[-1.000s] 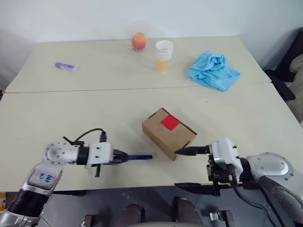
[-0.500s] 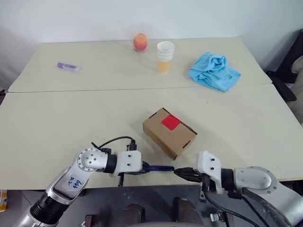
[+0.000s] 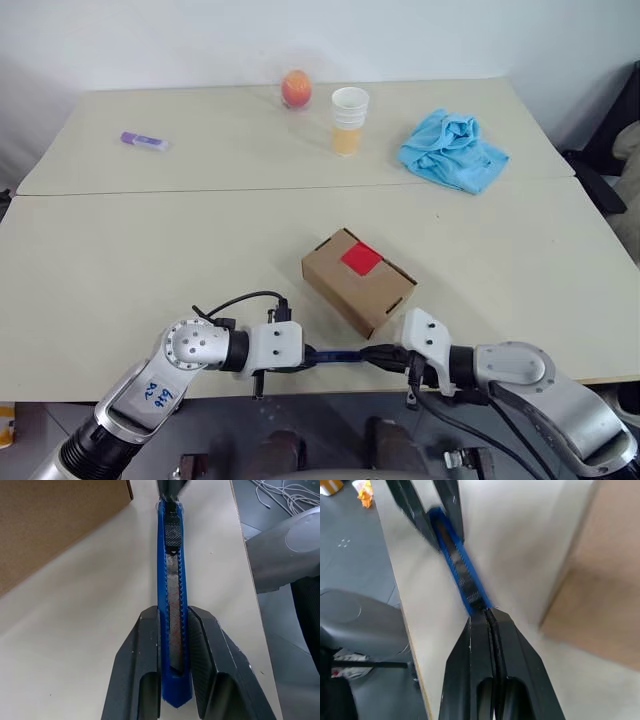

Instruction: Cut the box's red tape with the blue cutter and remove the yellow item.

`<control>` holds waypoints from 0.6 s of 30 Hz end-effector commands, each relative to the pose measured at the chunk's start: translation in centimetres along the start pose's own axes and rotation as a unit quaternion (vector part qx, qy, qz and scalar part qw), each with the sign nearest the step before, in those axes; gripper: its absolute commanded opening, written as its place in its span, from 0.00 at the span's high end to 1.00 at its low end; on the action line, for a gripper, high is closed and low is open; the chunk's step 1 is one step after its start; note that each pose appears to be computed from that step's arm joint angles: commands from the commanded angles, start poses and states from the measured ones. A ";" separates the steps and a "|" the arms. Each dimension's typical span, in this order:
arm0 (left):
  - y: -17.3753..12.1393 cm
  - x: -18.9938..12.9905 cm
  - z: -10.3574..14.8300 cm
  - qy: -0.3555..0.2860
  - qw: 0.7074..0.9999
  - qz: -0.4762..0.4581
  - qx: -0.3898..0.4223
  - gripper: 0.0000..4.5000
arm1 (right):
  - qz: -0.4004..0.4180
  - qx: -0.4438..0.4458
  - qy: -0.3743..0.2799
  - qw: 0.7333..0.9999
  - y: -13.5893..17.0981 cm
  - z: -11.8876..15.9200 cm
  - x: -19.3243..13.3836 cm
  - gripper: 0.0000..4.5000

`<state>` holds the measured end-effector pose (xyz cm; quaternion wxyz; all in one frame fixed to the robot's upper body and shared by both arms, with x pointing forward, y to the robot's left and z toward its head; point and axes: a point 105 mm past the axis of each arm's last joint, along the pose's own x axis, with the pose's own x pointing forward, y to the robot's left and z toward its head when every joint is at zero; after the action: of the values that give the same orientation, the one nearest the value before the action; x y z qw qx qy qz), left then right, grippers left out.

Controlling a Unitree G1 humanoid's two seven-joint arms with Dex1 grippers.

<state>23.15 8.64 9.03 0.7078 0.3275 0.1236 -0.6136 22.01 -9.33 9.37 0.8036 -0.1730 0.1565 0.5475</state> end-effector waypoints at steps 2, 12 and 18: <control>-0.5 0.2 -0.3 0.013 1.000 -0.009 -0.002 0.91 | 0.012 -0.002 0.006 1.000 0.5 -0.3 0.7 0.99; -0.8 0.4 -0.1 0.011 1.000 -0.018 -0.005 0.91 | 0.024 0.012 -0.016 1.000 0.5 0.8 3.2 0.99; -0.7 0.7 0.0 0.008 1.000 -0.019 -0.005 0.91 | 0.029 0.017 -0.028 0.999 0.7 1.6 4.5 0.99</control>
<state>23.19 8.56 9.07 0.7072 0.3268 0.1299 -0.6133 22.69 -4.85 8.82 0.7879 -0.1351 0.1493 0.5820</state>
